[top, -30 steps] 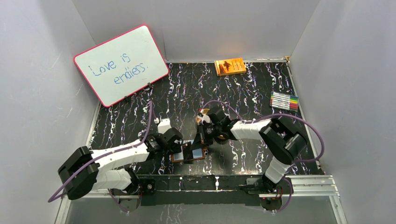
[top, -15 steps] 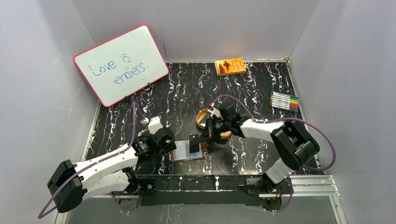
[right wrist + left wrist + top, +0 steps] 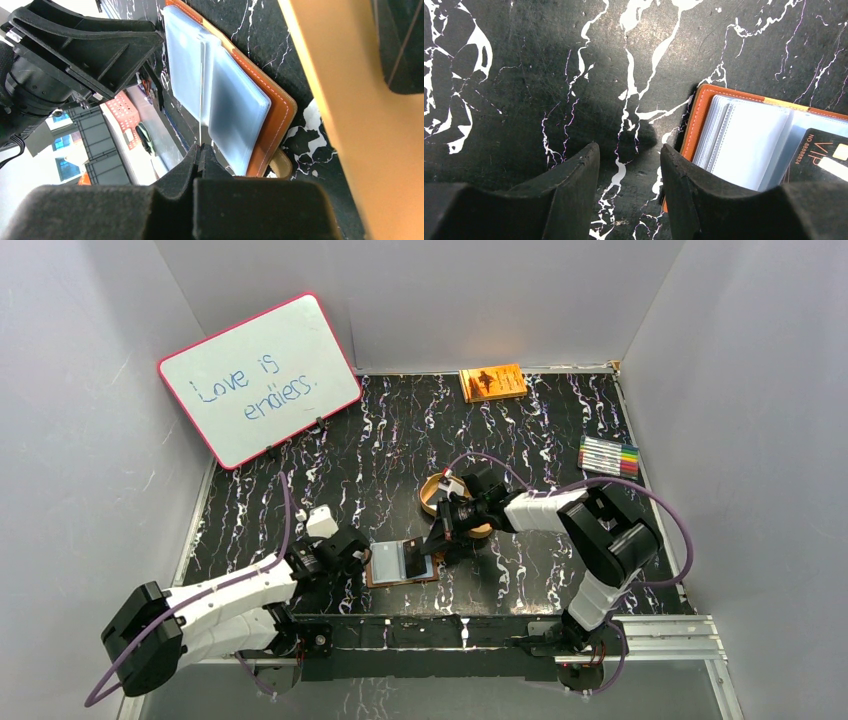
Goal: Put the credit cards into the card holder
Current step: Insert the credit card into the card holder.
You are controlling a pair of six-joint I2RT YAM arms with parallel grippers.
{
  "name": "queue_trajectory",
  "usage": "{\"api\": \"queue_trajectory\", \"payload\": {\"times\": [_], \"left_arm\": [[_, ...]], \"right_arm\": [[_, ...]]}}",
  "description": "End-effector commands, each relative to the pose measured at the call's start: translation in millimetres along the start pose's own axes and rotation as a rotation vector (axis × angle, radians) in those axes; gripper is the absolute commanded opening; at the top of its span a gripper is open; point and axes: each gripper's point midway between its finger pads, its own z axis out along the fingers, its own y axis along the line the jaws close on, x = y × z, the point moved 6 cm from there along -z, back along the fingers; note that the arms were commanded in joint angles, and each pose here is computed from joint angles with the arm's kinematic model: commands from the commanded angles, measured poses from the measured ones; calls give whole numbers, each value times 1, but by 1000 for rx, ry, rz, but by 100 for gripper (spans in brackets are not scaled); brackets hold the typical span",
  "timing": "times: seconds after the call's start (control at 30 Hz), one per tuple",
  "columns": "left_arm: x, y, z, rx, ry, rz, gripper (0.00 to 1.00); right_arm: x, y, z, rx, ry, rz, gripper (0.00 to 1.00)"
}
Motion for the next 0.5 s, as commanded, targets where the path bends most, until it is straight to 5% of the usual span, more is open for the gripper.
{"api": "queue_trajectory", "payload": {"times": [0.0,0.47], "left_arm": [[4,7,5,-43,6,-13,46],[11,2,10,-8,43,-2,45]], "right_arm": [[-11,13,1,-72,-1,-60,0],[-15,6,10,-78,13,-38,0]]}}
